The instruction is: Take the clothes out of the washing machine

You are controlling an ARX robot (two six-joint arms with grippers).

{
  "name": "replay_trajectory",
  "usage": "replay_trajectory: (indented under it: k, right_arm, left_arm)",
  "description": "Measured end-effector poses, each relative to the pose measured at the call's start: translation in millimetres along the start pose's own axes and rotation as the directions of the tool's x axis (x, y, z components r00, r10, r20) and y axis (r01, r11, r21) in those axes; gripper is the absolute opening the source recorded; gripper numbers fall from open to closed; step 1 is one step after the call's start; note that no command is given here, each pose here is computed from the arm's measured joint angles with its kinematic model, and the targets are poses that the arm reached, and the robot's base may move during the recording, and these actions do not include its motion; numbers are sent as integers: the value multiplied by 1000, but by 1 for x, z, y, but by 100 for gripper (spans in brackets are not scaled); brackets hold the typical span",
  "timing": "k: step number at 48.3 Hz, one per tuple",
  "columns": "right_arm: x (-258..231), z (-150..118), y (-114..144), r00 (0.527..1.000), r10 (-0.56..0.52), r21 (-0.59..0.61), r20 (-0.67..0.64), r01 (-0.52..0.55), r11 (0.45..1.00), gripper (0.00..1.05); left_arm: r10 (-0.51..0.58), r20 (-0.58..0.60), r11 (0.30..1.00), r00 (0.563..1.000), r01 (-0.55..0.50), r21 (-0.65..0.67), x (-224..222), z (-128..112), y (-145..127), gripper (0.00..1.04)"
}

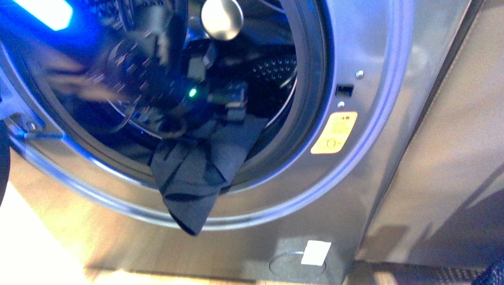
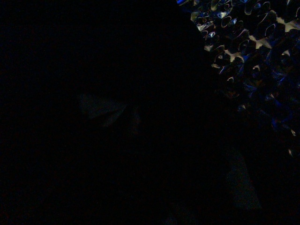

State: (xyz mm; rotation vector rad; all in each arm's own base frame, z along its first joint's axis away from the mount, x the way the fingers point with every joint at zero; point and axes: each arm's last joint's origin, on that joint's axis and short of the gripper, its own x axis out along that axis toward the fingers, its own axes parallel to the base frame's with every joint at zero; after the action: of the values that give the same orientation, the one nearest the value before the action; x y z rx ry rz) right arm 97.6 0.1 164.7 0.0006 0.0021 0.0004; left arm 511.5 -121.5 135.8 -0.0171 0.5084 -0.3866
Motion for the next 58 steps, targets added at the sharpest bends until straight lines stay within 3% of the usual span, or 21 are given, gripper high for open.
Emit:
replay_trajectory:
  k: [13, 29, 47, 55, 58]
  right_arm:
    - [0, 0, 0, 1000, 0, 0, 0, 0, 1000, 97]
    - [0, 0, 0, 1000, 0, 0, 0, 0, 1000, 97]
    - [0, 0, 0, 1000, 0, 0, 0, 0, 1000, 97]
    - [0, 0, 0, 1000, 0, 0, 0, 0, 1000, 97]
    - [0, 0, 0, 1000, 0, 0, 0, 0, 1000, 97]
  left_arm:
    - [-22, -79, 1000, 997, 21, -5, 23, 8, 4, 98]
    - [44, -222, 999, 974, -43, 9, 57, -10, 19, 98]
    - [124, -280, 992, 952, -109, 69, 65, -17, 26, 98]
    - [153, -275, 986, 949, -130, 102, 66, -18, 28, 78]
    - [162, -257, 984, 953, -137, 112, 67, -20, 30, 64]
